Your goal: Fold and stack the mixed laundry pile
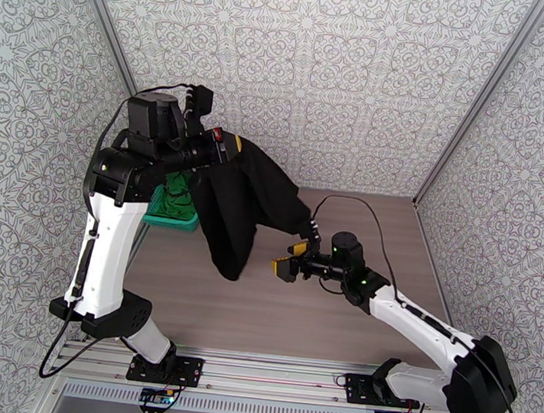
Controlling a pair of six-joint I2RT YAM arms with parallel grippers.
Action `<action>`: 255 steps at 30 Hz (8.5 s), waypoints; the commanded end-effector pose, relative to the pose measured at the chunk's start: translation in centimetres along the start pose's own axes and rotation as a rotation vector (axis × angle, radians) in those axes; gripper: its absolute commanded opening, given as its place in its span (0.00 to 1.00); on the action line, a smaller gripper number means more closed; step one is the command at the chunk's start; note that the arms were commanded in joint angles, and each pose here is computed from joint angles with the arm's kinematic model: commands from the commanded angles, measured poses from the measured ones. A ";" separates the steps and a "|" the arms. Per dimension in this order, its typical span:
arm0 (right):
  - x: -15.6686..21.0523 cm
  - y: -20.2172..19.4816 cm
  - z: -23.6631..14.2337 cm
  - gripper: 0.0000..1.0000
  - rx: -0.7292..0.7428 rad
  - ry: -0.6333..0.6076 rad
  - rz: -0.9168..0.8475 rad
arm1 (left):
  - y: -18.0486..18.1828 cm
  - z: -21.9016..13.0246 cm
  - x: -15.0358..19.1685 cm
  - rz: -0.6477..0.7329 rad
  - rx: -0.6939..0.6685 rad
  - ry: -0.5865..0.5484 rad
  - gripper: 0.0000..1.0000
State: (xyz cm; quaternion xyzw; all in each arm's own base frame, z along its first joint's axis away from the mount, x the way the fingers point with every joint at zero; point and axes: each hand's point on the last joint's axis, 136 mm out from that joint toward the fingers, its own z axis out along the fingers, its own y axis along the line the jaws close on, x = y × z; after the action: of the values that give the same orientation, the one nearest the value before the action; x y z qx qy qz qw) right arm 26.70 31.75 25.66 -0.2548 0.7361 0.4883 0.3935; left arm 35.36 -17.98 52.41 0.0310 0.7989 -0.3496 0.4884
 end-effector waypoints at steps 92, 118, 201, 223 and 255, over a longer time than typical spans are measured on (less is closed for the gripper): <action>-6.4 -5.0 -5.1 0.00 0.303 0.013 0.528 | -0.8 9.7 29.8 1.110 -0.001 0.146 1.00; -7.8 -3.9 -6.3 0.00 0.307 -0.027 0.524 | 1.0 12.2 32.7 0.862 0.233 0.290 0.68; -2.7 -0.6 -7.0 0.62 0.328 0.478 -0.550 | 0.2 7.6 22.3 0.792 0.072 0.336 0.00; -4.0 1.2 -7.5 0.61 0.284 0.445 -0.583 | -0.8 6.4 21.4 0.731 0.123 0.282 0.00; 0.6 -3.8 -13.9 0.00 0.623 0.409 -0.526 | 16.4 6.3 31.0 -0.038 -0.283 0.408 0.74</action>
State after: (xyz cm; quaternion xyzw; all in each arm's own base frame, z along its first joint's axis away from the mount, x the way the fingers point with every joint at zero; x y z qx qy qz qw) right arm 24.48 17.87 25.19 -0.4251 0.8187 0.0594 0.3813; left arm 29.82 -18.47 17.28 0.1044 0.9333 -0.1352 0.3158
